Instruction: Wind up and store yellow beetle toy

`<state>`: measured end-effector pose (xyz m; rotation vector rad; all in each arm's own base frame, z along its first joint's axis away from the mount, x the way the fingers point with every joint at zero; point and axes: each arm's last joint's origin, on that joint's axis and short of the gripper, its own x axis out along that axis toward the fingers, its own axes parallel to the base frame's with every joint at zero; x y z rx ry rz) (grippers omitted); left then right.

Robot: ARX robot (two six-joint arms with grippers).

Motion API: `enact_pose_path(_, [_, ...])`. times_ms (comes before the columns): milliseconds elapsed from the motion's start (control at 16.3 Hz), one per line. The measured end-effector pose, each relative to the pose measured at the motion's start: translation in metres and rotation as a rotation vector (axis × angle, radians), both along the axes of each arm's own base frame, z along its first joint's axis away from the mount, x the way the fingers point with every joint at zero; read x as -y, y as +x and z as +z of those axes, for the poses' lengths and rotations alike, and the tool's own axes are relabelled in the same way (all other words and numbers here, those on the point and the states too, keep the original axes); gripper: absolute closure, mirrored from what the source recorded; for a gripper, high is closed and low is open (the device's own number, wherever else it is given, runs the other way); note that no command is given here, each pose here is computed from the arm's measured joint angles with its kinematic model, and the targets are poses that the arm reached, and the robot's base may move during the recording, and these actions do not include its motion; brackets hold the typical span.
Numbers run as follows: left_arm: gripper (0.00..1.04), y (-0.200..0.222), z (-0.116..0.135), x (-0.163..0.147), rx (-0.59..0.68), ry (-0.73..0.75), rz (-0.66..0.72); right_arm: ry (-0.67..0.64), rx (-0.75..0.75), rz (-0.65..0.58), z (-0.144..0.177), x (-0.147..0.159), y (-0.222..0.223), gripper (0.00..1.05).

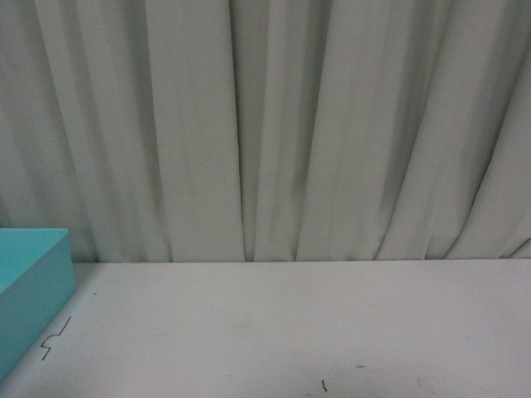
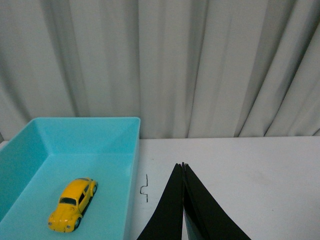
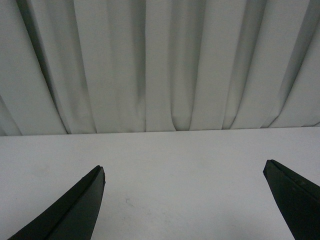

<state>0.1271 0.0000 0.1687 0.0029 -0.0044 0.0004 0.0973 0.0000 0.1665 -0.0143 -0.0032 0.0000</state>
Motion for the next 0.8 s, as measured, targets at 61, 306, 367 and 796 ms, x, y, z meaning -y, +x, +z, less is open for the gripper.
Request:
enact_pose_path(61, [1.03,-0.002,0.001,0.0,0.005,0.0,0.0,0.0,0.0,0.0,0.0,0.0,0.0,0.07])
enact_pose_path(306, [1.03,-0.01,0.002,0.0,0.008,0.0,0.0,0.0,0.0,0.0,0.0,0.0,0.0,0.07])
enact_pose_path(367, [1.03,-0.012,0.001,0.0,0.006,0.0,0.0,0.0,0.0,0.0,0.0,0.0,0.0,0.07])
enact_pose_path(796, [1.03,-0.016,0.001,0.0,0.007,0.0,0.0,0.0,0.0,0.0,0.0,0.0,0.0,0.07])
